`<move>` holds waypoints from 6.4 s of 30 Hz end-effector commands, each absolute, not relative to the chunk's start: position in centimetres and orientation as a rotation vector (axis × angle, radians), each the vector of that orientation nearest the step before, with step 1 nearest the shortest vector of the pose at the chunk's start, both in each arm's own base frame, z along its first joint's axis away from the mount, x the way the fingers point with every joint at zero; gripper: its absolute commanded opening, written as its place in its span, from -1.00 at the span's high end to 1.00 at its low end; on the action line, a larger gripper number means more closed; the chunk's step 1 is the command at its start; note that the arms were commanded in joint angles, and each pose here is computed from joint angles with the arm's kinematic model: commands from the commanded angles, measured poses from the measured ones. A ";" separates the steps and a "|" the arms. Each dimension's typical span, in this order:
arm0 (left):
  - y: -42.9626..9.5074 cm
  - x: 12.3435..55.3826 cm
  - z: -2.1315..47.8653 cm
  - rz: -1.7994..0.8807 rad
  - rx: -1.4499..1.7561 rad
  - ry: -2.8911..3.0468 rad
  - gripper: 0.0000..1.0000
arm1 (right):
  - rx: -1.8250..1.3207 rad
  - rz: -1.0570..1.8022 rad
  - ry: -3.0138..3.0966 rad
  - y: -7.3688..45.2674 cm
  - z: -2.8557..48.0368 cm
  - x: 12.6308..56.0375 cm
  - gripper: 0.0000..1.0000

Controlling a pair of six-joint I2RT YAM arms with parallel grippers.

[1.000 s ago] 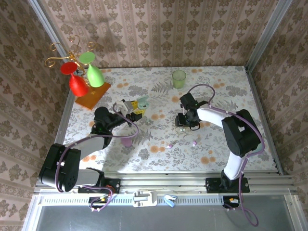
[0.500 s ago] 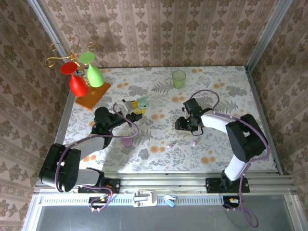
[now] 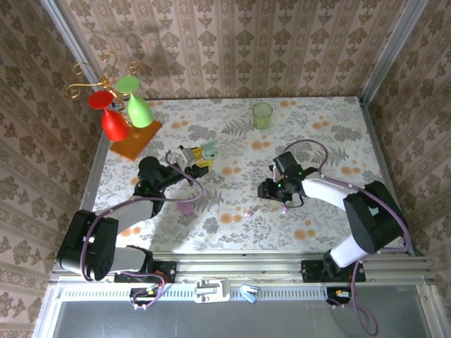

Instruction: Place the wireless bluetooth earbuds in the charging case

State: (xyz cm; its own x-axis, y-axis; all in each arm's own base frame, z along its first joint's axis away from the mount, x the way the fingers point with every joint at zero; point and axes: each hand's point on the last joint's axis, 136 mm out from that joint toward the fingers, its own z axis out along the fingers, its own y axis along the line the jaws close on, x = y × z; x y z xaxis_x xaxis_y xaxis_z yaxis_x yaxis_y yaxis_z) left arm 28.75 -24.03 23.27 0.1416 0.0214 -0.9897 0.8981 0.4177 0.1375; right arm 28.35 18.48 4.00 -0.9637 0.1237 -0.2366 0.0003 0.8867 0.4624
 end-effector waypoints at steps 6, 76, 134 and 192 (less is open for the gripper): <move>-24.5 28.4 24.3 -0.788 0.958 1.216 0.56 | 0.115 0.791 2.657 17.3 5.2 32.3 0.20; -24.6 27.8 23.9 -0.772 0.969 1.223 0.56 | -0.148 0.959 2.769 19.2 1.6 29.1 0.31; -24.6 27.9 23.6 -0.769 0.966 1.233 0.56 | -0.055 0.723 2.791 19.2 2.5 28.7 0.64; -25.2 28.0 23.1 -0.800 0.972 1.217 0.57 | 0.129 -0.295 2.609 14.7 11.9 30.8 0.64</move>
